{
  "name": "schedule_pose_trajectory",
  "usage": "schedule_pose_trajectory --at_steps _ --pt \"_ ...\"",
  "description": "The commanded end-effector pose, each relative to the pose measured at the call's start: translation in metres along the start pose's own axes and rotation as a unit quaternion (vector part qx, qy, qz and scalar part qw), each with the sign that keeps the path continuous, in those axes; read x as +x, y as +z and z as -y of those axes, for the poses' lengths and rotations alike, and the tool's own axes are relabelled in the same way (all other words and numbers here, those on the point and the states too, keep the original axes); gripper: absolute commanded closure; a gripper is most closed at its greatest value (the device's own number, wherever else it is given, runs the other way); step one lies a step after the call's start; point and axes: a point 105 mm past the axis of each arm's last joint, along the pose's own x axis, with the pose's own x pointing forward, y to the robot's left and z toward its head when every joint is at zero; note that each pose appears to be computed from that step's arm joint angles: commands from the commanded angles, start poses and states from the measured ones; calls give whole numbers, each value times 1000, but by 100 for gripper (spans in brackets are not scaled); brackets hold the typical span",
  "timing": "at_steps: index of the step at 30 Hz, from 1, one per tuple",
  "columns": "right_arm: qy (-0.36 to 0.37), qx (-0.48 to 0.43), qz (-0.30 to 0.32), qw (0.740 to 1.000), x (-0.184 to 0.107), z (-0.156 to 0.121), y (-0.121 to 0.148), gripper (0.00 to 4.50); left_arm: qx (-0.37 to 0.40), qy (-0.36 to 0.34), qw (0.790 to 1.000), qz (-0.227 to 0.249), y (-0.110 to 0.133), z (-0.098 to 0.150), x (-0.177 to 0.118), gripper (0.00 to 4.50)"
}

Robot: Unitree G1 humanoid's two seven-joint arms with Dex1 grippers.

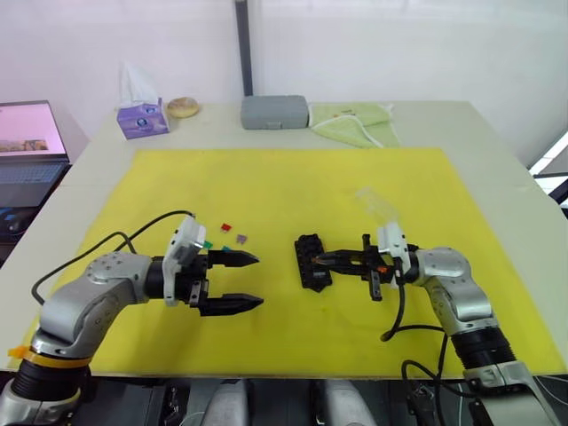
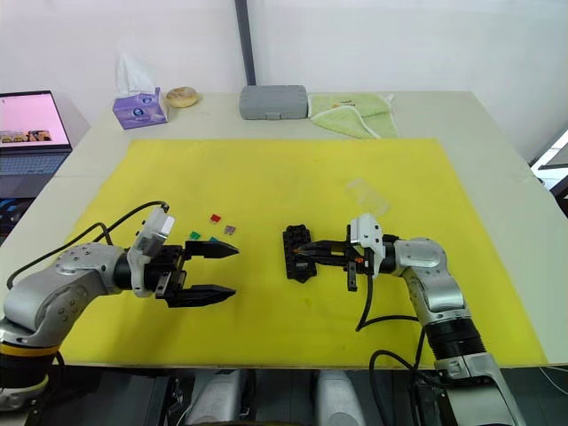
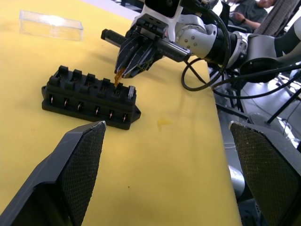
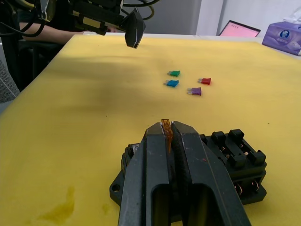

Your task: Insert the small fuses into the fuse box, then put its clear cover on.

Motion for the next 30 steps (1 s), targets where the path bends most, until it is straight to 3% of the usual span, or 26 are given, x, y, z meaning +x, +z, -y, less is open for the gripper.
schedule_pose_trajectory --at_steps 1,30 --pt "7 -32 -2 999 -2 5 9 450 11 1 1000 4 3 0 1 8" --pt "38 -48 -7 998 8 1 5 450 10 11 1000 4 1 -2 2 8"
